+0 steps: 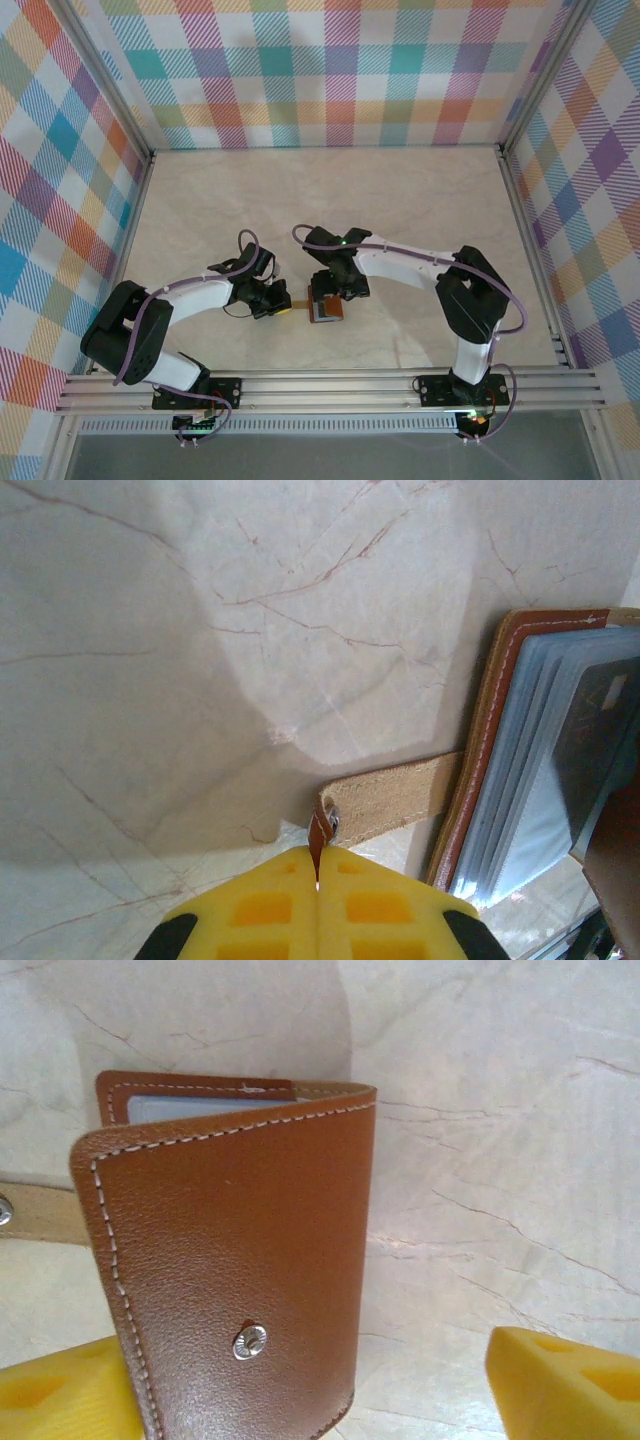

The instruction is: Take the credit cards out of the card holder

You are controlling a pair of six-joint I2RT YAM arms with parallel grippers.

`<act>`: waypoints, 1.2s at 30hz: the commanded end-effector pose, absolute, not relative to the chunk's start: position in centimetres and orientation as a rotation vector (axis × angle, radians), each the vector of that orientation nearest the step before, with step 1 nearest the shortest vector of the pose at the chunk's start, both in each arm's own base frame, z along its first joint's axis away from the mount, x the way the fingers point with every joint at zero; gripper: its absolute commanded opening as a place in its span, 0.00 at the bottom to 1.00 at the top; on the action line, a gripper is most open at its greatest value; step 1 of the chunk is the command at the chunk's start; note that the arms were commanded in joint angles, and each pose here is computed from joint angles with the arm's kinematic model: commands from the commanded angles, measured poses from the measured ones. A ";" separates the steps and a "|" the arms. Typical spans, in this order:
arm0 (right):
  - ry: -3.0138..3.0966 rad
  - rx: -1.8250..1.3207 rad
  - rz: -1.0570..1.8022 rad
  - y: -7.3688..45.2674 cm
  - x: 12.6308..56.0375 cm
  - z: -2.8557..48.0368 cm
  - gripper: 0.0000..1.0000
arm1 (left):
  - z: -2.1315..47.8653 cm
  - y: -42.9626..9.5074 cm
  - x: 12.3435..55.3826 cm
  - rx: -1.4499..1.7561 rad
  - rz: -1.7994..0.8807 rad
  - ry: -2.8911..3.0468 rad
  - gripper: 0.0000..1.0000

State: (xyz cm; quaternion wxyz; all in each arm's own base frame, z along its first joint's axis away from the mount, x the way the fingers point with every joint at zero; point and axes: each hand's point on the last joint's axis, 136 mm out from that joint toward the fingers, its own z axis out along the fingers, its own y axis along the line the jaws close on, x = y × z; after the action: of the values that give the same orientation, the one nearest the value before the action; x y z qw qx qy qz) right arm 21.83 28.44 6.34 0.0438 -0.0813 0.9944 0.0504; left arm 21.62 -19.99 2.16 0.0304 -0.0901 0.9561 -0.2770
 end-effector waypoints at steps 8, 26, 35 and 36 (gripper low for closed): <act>3.014 -0.173 0.300 26.2 21.8 7.4 0.53 | 1.5 -17.6 21.2 -0.323 -0.672 3.000 0.02; 2.983 -0.105 0.597 28.2 21.5 8.5 0.05 | 8.3 -15.5 22.9 -0.323 -0.520 2.872 0.22; 3.016 -0.075 0.536 27.9 21.4 8.6 0.05 | 11.9 -18.3 23.5 -0.328 -0.745 2.804 0.24; 3.027 -0.073 0.527 28.0 21.4 8.4 0.05 | 11.7 -18.9 23.6 -0.333 -0.775 2.804 0.24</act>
State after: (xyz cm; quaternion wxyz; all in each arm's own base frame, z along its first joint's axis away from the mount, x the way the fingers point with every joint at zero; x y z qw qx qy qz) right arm 21.21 27.41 7.47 0.0344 -0.0311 0.9846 0.1688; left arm 23.82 -17.66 11.34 0.1216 -0.1070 0.9587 -0.2339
